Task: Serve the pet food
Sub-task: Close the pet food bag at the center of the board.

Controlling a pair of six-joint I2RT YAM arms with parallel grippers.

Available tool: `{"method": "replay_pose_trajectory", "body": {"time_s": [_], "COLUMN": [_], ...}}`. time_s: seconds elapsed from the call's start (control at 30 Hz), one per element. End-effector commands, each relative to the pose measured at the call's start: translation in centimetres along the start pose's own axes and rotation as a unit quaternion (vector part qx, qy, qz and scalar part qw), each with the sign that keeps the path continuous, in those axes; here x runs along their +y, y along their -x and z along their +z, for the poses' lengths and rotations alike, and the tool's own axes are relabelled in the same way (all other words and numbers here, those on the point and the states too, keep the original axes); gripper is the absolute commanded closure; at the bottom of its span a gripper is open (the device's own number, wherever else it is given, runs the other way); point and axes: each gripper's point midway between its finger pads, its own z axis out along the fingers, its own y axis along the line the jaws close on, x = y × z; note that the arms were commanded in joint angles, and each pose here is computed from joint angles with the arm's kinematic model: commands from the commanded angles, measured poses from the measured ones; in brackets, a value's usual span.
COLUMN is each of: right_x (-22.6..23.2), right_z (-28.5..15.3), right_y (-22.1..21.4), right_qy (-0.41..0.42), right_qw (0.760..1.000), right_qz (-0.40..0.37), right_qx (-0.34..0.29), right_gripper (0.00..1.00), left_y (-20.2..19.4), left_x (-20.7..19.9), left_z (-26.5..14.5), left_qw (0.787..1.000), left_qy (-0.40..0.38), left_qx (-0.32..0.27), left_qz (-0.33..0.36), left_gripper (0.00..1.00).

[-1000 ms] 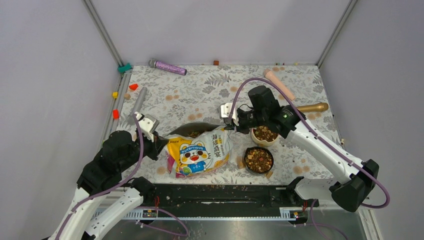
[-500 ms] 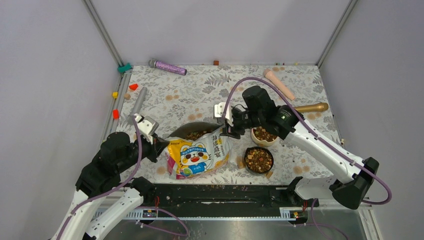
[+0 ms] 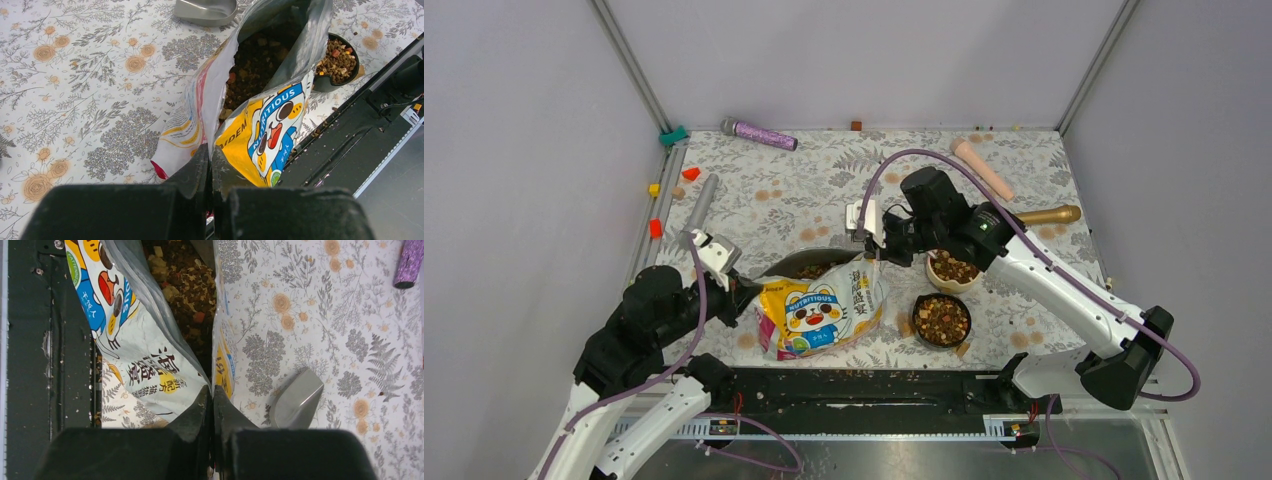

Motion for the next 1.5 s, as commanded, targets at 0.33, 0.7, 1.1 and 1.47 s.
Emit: {"method": "replay_pose_trajectory", "body": {"time_s": [0.33, 0.7, 1.1, 1.47], "right_x": [0.7, -0.5, -0.4, -3.3], "right_z": [-1.0, 1.1, -1.0, -6.2], "right_y": [1.9, 2.9, 4.6, 0.3], "right_qy": [0.019, 0.019, -0.014, -0.139], "right_qw": [1.0, 0.999, 0.998, 0.987], "right_qz": [-0.007, -0.028, -0.019, -0.063], "right_qx": [-0.022, -0.026, -0.055, 0.046], "right_gripper": [0.62, 0.56, 1.0, 1.0], "left_y": [6.7, 6.7, 6.8, 6.8], "left_x": [-1.4, -1.7, -1.5, 3.3], "left_z": [-1.6, -1.6, -2.2, -4.5], "left_qw": [0.992, 0.992, 0.991, 0.977], "left_qy": [-0.03, -0.04, -0.031, 0.117], "left_qx": [-0.118, -0.117, -0.129, -0.174], "left_qz": [0.025, 0.028, 0.031, -0.04], "left_gripper": [1.0, 1.0, 1.0, 1.0]}}
